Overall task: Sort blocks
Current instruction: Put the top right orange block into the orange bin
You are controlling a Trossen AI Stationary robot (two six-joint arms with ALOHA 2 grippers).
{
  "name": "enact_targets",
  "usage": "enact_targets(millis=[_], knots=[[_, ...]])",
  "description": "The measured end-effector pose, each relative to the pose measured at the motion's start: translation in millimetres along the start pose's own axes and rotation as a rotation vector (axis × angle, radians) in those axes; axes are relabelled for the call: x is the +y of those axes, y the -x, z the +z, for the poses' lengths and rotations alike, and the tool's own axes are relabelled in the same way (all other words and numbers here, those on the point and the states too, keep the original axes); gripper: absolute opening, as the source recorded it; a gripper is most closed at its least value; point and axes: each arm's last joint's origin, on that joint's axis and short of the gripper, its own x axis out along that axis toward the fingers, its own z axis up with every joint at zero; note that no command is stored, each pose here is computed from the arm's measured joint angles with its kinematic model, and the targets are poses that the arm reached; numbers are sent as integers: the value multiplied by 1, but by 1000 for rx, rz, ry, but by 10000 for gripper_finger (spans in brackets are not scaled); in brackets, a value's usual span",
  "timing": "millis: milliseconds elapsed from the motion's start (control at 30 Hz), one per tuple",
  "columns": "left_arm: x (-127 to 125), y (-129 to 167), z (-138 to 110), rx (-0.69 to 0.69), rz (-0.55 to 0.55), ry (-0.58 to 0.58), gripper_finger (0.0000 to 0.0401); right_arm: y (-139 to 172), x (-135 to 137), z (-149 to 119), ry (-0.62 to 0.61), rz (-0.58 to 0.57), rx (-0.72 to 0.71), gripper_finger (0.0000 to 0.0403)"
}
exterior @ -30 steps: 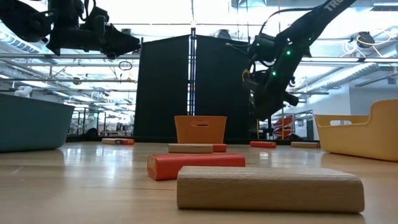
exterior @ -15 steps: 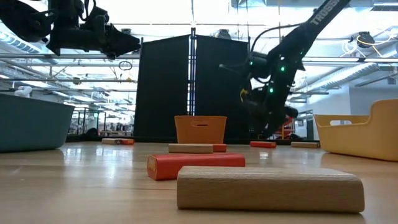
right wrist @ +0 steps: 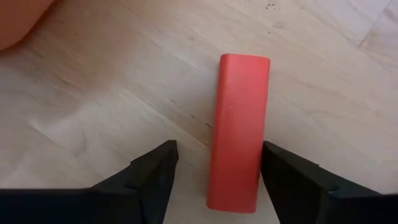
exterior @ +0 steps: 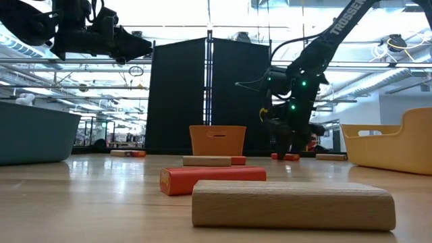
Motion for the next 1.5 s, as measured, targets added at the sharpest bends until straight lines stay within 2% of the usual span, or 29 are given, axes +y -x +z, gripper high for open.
enact_targets(millis=[600,833,967,1100,1200,1500], knots=[[0,0,-1,5,0,0,217,25,-13,7,-14,9,-55,64],[0,0,-1,6,0,-16,217,57,-15,14,-32,60,-173,26],[0,0,-1,8,-1,-20,217,73,-15,18,-30,90,-252,17],[0,0,-1,8,0,-20,217,70,-17,19,-29,70,-249,30],[0,0,-1,8,0,-19,217,59,-18,18,-46,44,-204,61],[0,0,-1,5,0,1,217,18,-16,15,-40,0,-105,215]])
